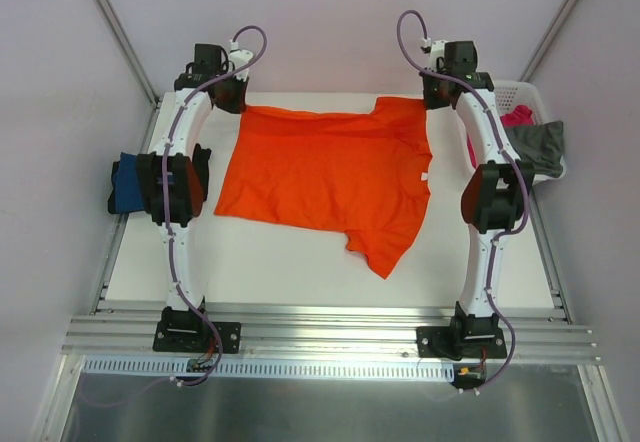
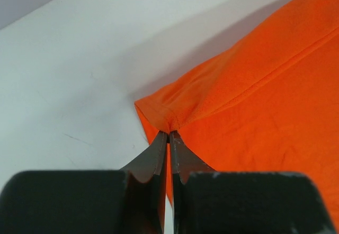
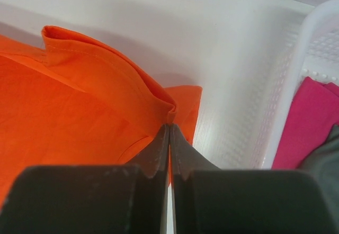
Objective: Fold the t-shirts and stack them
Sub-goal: Fold the tshirt
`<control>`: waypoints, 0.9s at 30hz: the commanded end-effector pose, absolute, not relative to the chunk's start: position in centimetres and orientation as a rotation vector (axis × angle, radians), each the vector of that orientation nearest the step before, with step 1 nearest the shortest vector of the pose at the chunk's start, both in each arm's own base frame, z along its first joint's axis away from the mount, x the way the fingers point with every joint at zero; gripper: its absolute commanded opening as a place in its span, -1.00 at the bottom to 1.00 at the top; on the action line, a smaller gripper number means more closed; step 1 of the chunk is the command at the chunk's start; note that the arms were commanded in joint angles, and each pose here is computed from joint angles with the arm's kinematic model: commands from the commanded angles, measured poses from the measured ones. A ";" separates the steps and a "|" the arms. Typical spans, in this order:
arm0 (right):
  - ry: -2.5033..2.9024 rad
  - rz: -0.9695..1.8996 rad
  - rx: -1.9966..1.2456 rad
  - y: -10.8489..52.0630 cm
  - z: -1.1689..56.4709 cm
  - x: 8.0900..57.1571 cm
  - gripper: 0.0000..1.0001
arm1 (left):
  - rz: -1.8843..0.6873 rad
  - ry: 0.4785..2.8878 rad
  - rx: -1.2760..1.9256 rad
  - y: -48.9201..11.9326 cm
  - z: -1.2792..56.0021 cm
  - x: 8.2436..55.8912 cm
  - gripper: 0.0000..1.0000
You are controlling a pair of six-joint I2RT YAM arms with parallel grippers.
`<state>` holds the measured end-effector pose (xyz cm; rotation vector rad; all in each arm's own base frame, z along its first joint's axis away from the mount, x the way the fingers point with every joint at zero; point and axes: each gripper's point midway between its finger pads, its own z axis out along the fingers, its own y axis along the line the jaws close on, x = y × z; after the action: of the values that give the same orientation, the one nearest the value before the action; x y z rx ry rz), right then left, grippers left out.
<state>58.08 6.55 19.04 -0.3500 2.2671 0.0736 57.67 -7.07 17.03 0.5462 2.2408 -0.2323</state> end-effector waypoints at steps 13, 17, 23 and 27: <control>2.279 0.232 -0.428 10.5 21.6 52.5 -0.99 | -0.287 2.319 0.469 -6.1 15.3 54.1 -1.00; 2.291 0.238 -0.435 10.7 21.7 51.0 -0.99 | -0.262 2.306 0.435 -5.3 16.0 54.0 -1.00; 2.281 0.162 -0.436 9.1 22.5 50.4 -0.99 | -0.219 2.271 0.390 -3.4 17.6 55.1 -1.00; 2.288 0.153 -0.423 8.0 22.6 49.9 -0.99 | -0.203 2.253 0.387 -2.9 18.2 55.6 -1.00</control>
<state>50.47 9.35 19.56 -0.4325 2.3501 0.1877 54.56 -4.02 13.43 0.4127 2.3602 -0.2550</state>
